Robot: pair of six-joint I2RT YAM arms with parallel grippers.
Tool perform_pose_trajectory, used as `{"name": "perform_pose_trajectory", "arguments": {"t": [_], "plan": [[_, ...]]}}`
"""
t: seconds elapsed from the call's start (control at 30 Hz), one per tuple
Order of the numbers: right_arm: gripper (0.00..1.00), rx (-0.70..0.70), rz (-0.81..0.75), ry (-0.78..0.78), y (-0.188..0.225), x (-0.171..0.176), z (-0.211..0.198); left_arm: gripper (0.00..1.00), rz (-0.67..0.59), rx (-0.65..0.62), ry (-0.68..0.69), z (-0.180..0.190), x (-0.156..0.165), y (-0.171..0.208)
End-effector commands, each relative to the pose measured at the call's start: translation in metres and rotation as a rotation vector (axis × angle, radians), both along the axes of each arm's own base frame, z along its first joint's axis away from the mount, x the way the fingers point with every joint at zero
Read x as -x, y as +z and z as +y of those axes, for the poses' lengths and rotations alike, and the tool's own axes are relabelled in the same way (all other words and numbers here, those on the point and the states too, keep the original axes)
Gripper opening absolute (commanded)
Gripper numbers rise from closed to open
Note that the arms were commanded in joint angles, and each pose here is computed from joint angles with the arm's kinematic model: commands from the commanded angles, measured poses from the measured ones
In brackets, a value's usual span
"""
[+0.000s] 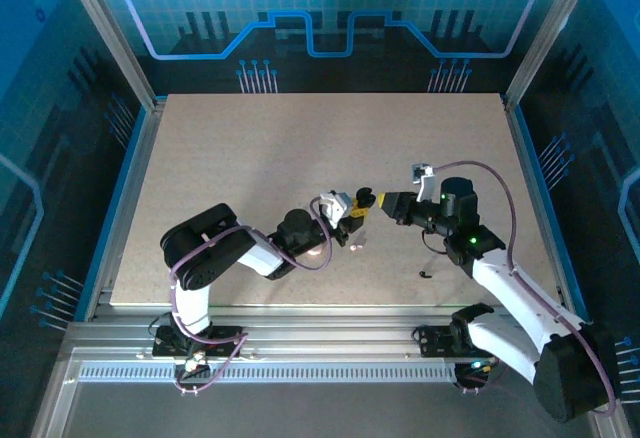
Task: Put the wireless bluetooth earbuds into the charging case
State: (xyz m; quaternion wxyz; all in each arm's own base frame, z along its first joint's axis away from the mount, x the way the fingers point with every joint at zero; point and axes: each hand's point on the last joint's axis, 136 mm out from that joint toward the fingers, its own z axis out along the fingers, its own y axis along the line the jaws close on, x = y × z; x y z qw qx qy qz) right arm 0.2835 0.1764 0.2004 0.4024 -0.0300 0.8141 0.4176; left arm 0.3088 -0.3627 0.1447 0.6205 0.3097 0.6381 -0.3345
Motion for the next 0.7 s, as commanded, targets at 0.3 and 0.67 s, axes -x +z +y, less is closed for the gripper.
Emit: {"name": "perform_pose_trajectory", "arguments": {"t": [0.3, 0.67], "plan": [[0.24, 0.017, -0.379, 0.076, 0.051, 0.026, 0.008, 0.08, -0.123, -0.014, -0.127, -0.013, 0.022, 0.016], [0.24, 0.033, -0.402, 0.077, 0.037, 0.020, 0.013, 0.08, -0.098, 0.065, -0.139, -0.017, 0.025, 0.039]]}}
